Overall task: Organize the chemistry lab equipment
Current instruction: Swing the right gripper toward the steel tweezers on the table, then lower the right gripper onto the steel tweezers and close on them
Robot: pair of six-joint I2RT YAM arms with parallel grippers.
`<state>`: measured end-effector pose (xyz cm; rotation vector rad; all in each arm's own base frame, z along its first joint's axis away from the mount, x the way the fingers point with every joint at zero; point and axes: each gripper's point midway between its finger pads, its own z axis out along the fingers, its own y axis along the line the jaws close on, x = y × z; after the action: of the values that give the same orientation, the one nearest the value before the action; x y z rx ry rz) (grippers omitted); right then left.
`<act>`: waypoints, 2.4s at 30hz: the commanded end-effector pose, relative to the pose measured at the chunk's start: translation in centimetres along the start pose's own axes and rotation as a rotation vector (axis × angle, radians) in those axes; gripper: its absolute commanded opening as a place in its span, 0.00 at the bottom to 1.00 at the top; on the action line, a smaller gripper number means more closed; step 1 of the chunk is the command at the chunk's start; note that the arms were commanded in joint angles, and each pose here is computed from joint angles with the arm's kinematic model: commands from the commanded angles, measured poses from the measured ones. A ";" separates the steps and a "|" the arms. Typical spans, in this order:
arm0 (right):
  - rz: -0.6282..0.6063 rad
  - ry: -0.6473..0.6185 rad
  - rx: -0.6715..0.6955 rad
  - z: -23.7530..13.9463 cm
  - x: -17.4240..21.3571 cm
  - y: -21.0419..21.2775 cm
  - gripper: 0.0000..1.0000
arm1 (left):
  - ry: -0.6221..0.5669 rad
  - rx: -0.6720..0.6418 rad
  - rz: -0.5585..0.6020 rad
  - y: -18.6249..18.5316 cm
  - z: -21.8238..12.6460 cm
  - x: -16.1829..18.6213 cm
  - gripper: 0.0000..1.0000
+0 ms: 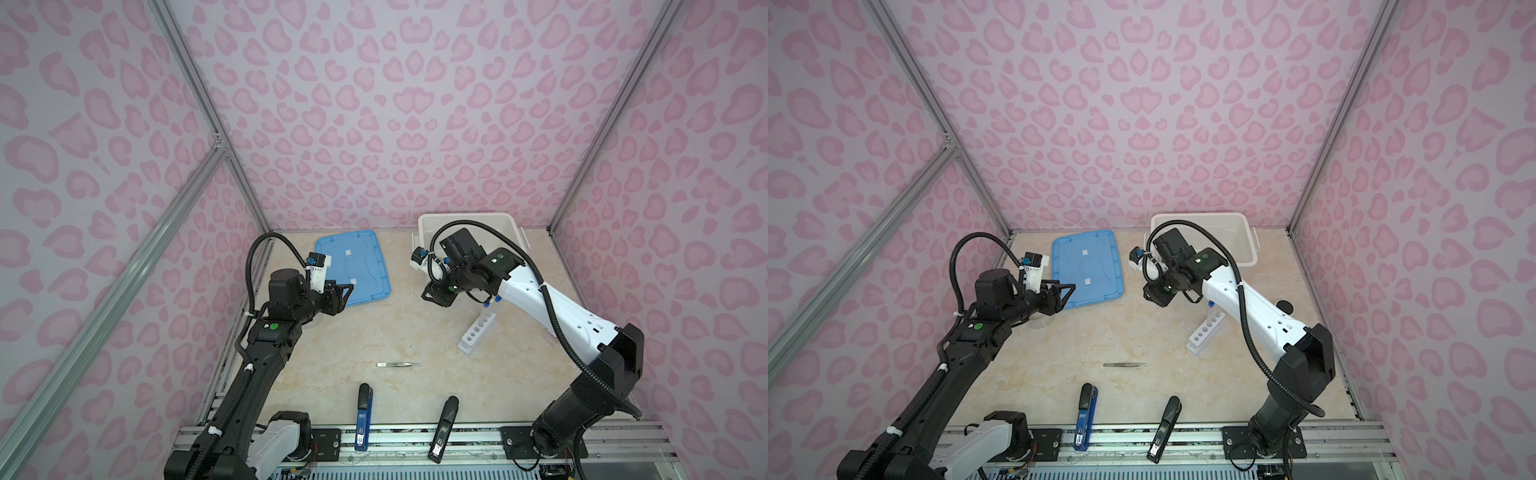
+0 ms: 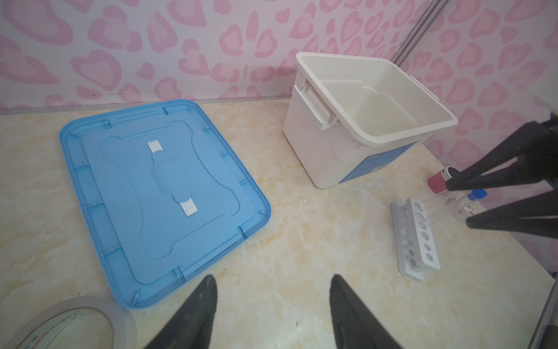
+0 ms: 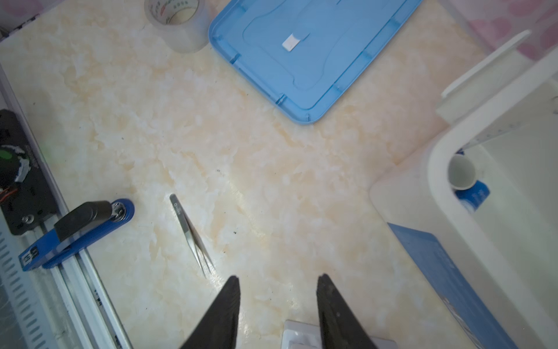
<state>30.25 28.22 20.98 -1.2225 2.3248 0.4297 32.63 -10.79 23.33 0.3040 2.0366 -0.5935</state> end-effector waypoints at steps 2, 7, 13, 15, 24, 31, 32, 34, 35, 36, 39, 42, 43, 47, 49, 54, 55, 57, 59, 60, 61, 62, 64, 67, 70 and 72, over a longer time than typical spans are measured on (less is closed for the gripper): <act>-0.001 0.095 -0.118 2.3 2.7 3.4 0.43 | -0.025 0.020 0.006 -0.3 0.1 -0.5 0.62; -0.009 0.218 -0.159 5.7 6.8 5.9 0.43 | -0.023 0.027 0.010 -0.4 0.2 -0.6 0.62; -0.011 0.269 -0.201 8.6 9.3 7.6 0.44 | -0.021 0.037 0.009 -0.5 0.4 -0.8 0.62; -0.025 0.280 -0.219 9.3 9.6 8.3 0.44 | -0.021 0.038 0.009 -0.5 0.4 -0.8 0.62; -0.058 0.316 -0.266 12.2 10.3 9.6 0.43 | -0.018 0.034 0.012 -0.5 0.2 -0.9 0.62; -0.059 0.318 -0.281 13.4 10.8 10.2 0.44 | -0.016 0.031 0.011 -0.5 0.2 -0.9 0.62; -0.062 0.321 -0.282 13.6 10.9 10.3 0.43 | -0.014 0.032 0.011 -0.5 0.3 -0.8 0.62; -0.068 0.328 -0.266 14.1 11.1 10.2 0.42 | -0.012 0.035 0.009 -0.5 0.4 -0.8 0.62; -0.068 0.328 -0.264 14.3 11.2 10.2 0.42 | -0.012 0.037 0.008 -0.5 0.4 -0.8 0.61; -0.065 0.324 -0.265 14.5 11.2 10.3 0.42 | -0.011 0.038 0.008 -0.5 0.4 -0.7 0.61; -0.061 0.314 -0.268 14.9 10.9 10.4 0.41 | -0.010 0.038 0.008 -0.5 0.4 -0.7 0.61; -0.065 0.309 -0.268 15.3 10.8 10.5 0.40 | -0.013 0.037 0.010 -0.6 0.2 -0.8 0.61; -0.065 0.311 -0.268 15.5 10.9 10.6 0.40 | -0.014 0.036 0.010 -0.6 0.2 -0.8 0.61; -0.064 0.329 -0.267 15.9 11.6 10.6 0.39 | -0.014 0.034 0.010 -0.6 0.1 -0.7 0.61; -0.064 0.332 -0.272 15.8 11.8 10.8 0.39 | -0.013 0.032 0.009 -0.5 0.1 -0.7 0.61; -0.062 0.336 -0.267 15.8 12.4 10.9 0.37 | -0.012 0.035 0.007 -0.6 0.2 -0.6 0.61; -0.060 0.335 -0.267 15.9 12.5 10.9 0.36 | -0.011 0.035 0.007 -0.5 0.2 -0.6 0.61; -0.057 0.337 -0.268 16.0 12.6 11.1 0.35 | -0.011 0.037 0.007 -0.6 0.2 -0.6 0.61; -0.057 0.336 -0.264 16.2 12.8 11.1 0.33 | -0.010 0.037 0.007 -0.6 0.2 -0.6 0.61; -0.059 0.339 -0.258 16.2 12.9 11.0 0.32 | -0.010 0.037 0.006 -0.6 0.2 -0.6 0.61; -0.058 0.339 -0.253 16.3 12.9 11.0 0.31 | -0.011 0.035 0.008 -0.6 0.1 -0.6 0.61; -0.060 0.338 -0.249 16.3 12.9 11.0 0.30 | -0.011 0.035 0.009 -0.6 0.1 -0.6 0.61; -0.062 0.329 -0.238 16.3 12.7 10.8 0.28 | -0.013 0.034 0.010 -0.6 0.1 -0.6 0.61; -0.064 0.325 -0.226 16.2 12.7 10.6 0.24 | -0.011 0.034 0.008 -0.6 0.1 -0.5 0.61; -0.062 0.324 -0.219 16.3 12.7 10.5 0.21 | -0.013 0.034 0.009 -0.6 0.1 -0.5 0.61; -0.059 0.325 -0.217 16.3 12.8 10.5 0.19 | -0.011 0.034 0.008 -0.6 0.1 -0.5 0.61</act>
<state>19.71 34.04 1.67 -1.5717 2.5102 0.5611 32.72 -11.17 23.50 0.3130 2.0326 -0.6228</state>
